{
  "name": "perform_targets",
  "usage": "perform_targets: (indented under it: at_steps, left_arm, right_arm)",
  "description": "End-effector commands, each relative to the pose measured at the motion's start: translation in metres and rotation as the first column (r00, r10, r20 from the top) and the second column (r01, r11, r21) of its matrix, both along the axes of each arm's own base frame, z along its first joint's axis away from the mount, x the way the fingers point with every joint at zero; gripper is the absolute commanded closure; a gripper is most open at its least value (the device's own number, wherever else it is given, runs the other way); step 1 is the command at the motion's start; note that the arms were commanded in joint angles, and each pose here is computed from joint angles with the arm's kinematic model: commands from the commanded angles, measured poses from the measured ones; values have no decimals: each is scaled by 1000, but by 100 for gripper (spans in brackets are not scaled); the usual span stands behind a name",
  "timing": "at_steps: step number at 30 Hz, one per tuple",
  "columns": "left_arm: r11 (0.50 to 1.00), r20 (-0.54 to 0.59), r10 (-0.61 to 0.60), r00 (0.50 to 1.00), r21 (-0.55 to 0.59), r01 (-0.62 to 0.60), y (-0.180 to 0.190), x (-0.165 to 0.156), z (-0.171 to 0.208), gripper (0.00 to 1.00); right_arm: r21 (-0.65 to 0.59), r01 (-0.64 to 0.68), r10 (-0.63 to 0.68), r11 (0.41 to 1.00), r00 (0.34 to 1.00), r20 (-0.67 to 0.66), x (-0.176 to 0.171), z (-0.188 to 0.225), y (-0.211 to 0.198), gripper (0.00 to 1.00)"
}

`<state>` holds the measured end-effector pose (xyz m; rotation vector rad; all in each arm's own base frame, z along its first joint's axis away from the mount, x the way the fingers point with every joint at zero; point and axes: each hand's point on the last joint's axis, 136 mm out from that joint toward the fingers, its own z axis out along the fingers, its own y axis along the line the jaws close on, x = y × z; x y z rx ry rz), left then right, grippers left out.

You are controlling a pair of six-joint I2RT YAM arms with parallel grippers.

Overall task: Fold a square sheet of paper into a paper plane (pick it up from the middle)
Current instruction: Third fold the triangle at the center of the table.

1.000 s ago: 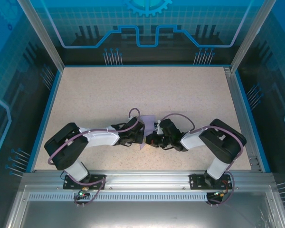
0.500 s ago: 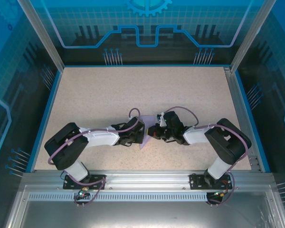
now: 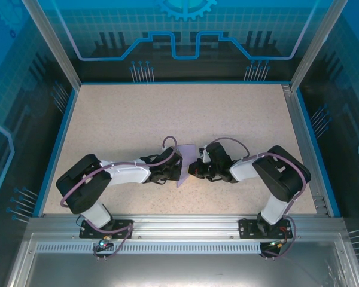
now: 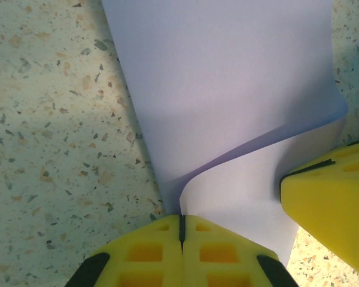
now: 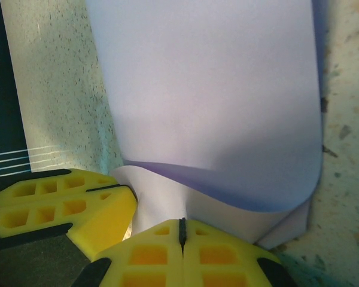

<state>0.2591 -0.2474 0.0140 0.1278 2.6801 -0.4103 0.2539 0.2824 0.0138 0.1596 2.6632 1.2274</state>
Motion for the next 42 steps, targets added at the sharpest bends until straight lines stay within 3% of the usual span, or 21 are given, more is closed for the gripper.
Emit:
perform_targets:
  at_steps: [1,8,13,22,34,42]
  left_arm:
    - [997,-78,-24,997,74,30,13,-15,-20,100]
    - [997,-76,-25,997,73,31,13,-14,-19,100]
    - [997,-79,-27,997,75,33,13,-15,-20,100]
    - [996,-77,-29,997,77,35,13,-14,-19,100]
    - [996,-80,-29,996,80,35,13,-14,-20,100]
    - [996,-81,-30,996,81,37,12,-14,-19,100]
  right_arm:
    - [-44,-3,2,999,1000,-8,2,3,-11,100]
    - [22,-12,10,1000,998,55,20,35,-10,100]
    - [28,-16,15,999,999,40,24,29,-7,100]
    - [-31,58,-61,998,995,-84,19,-19,-31,100]
    - [1,28,-28,1000,1000,6,33,34,-27,100]
    - [-27,31,-33,999,998,-55,35,10,-26,100]
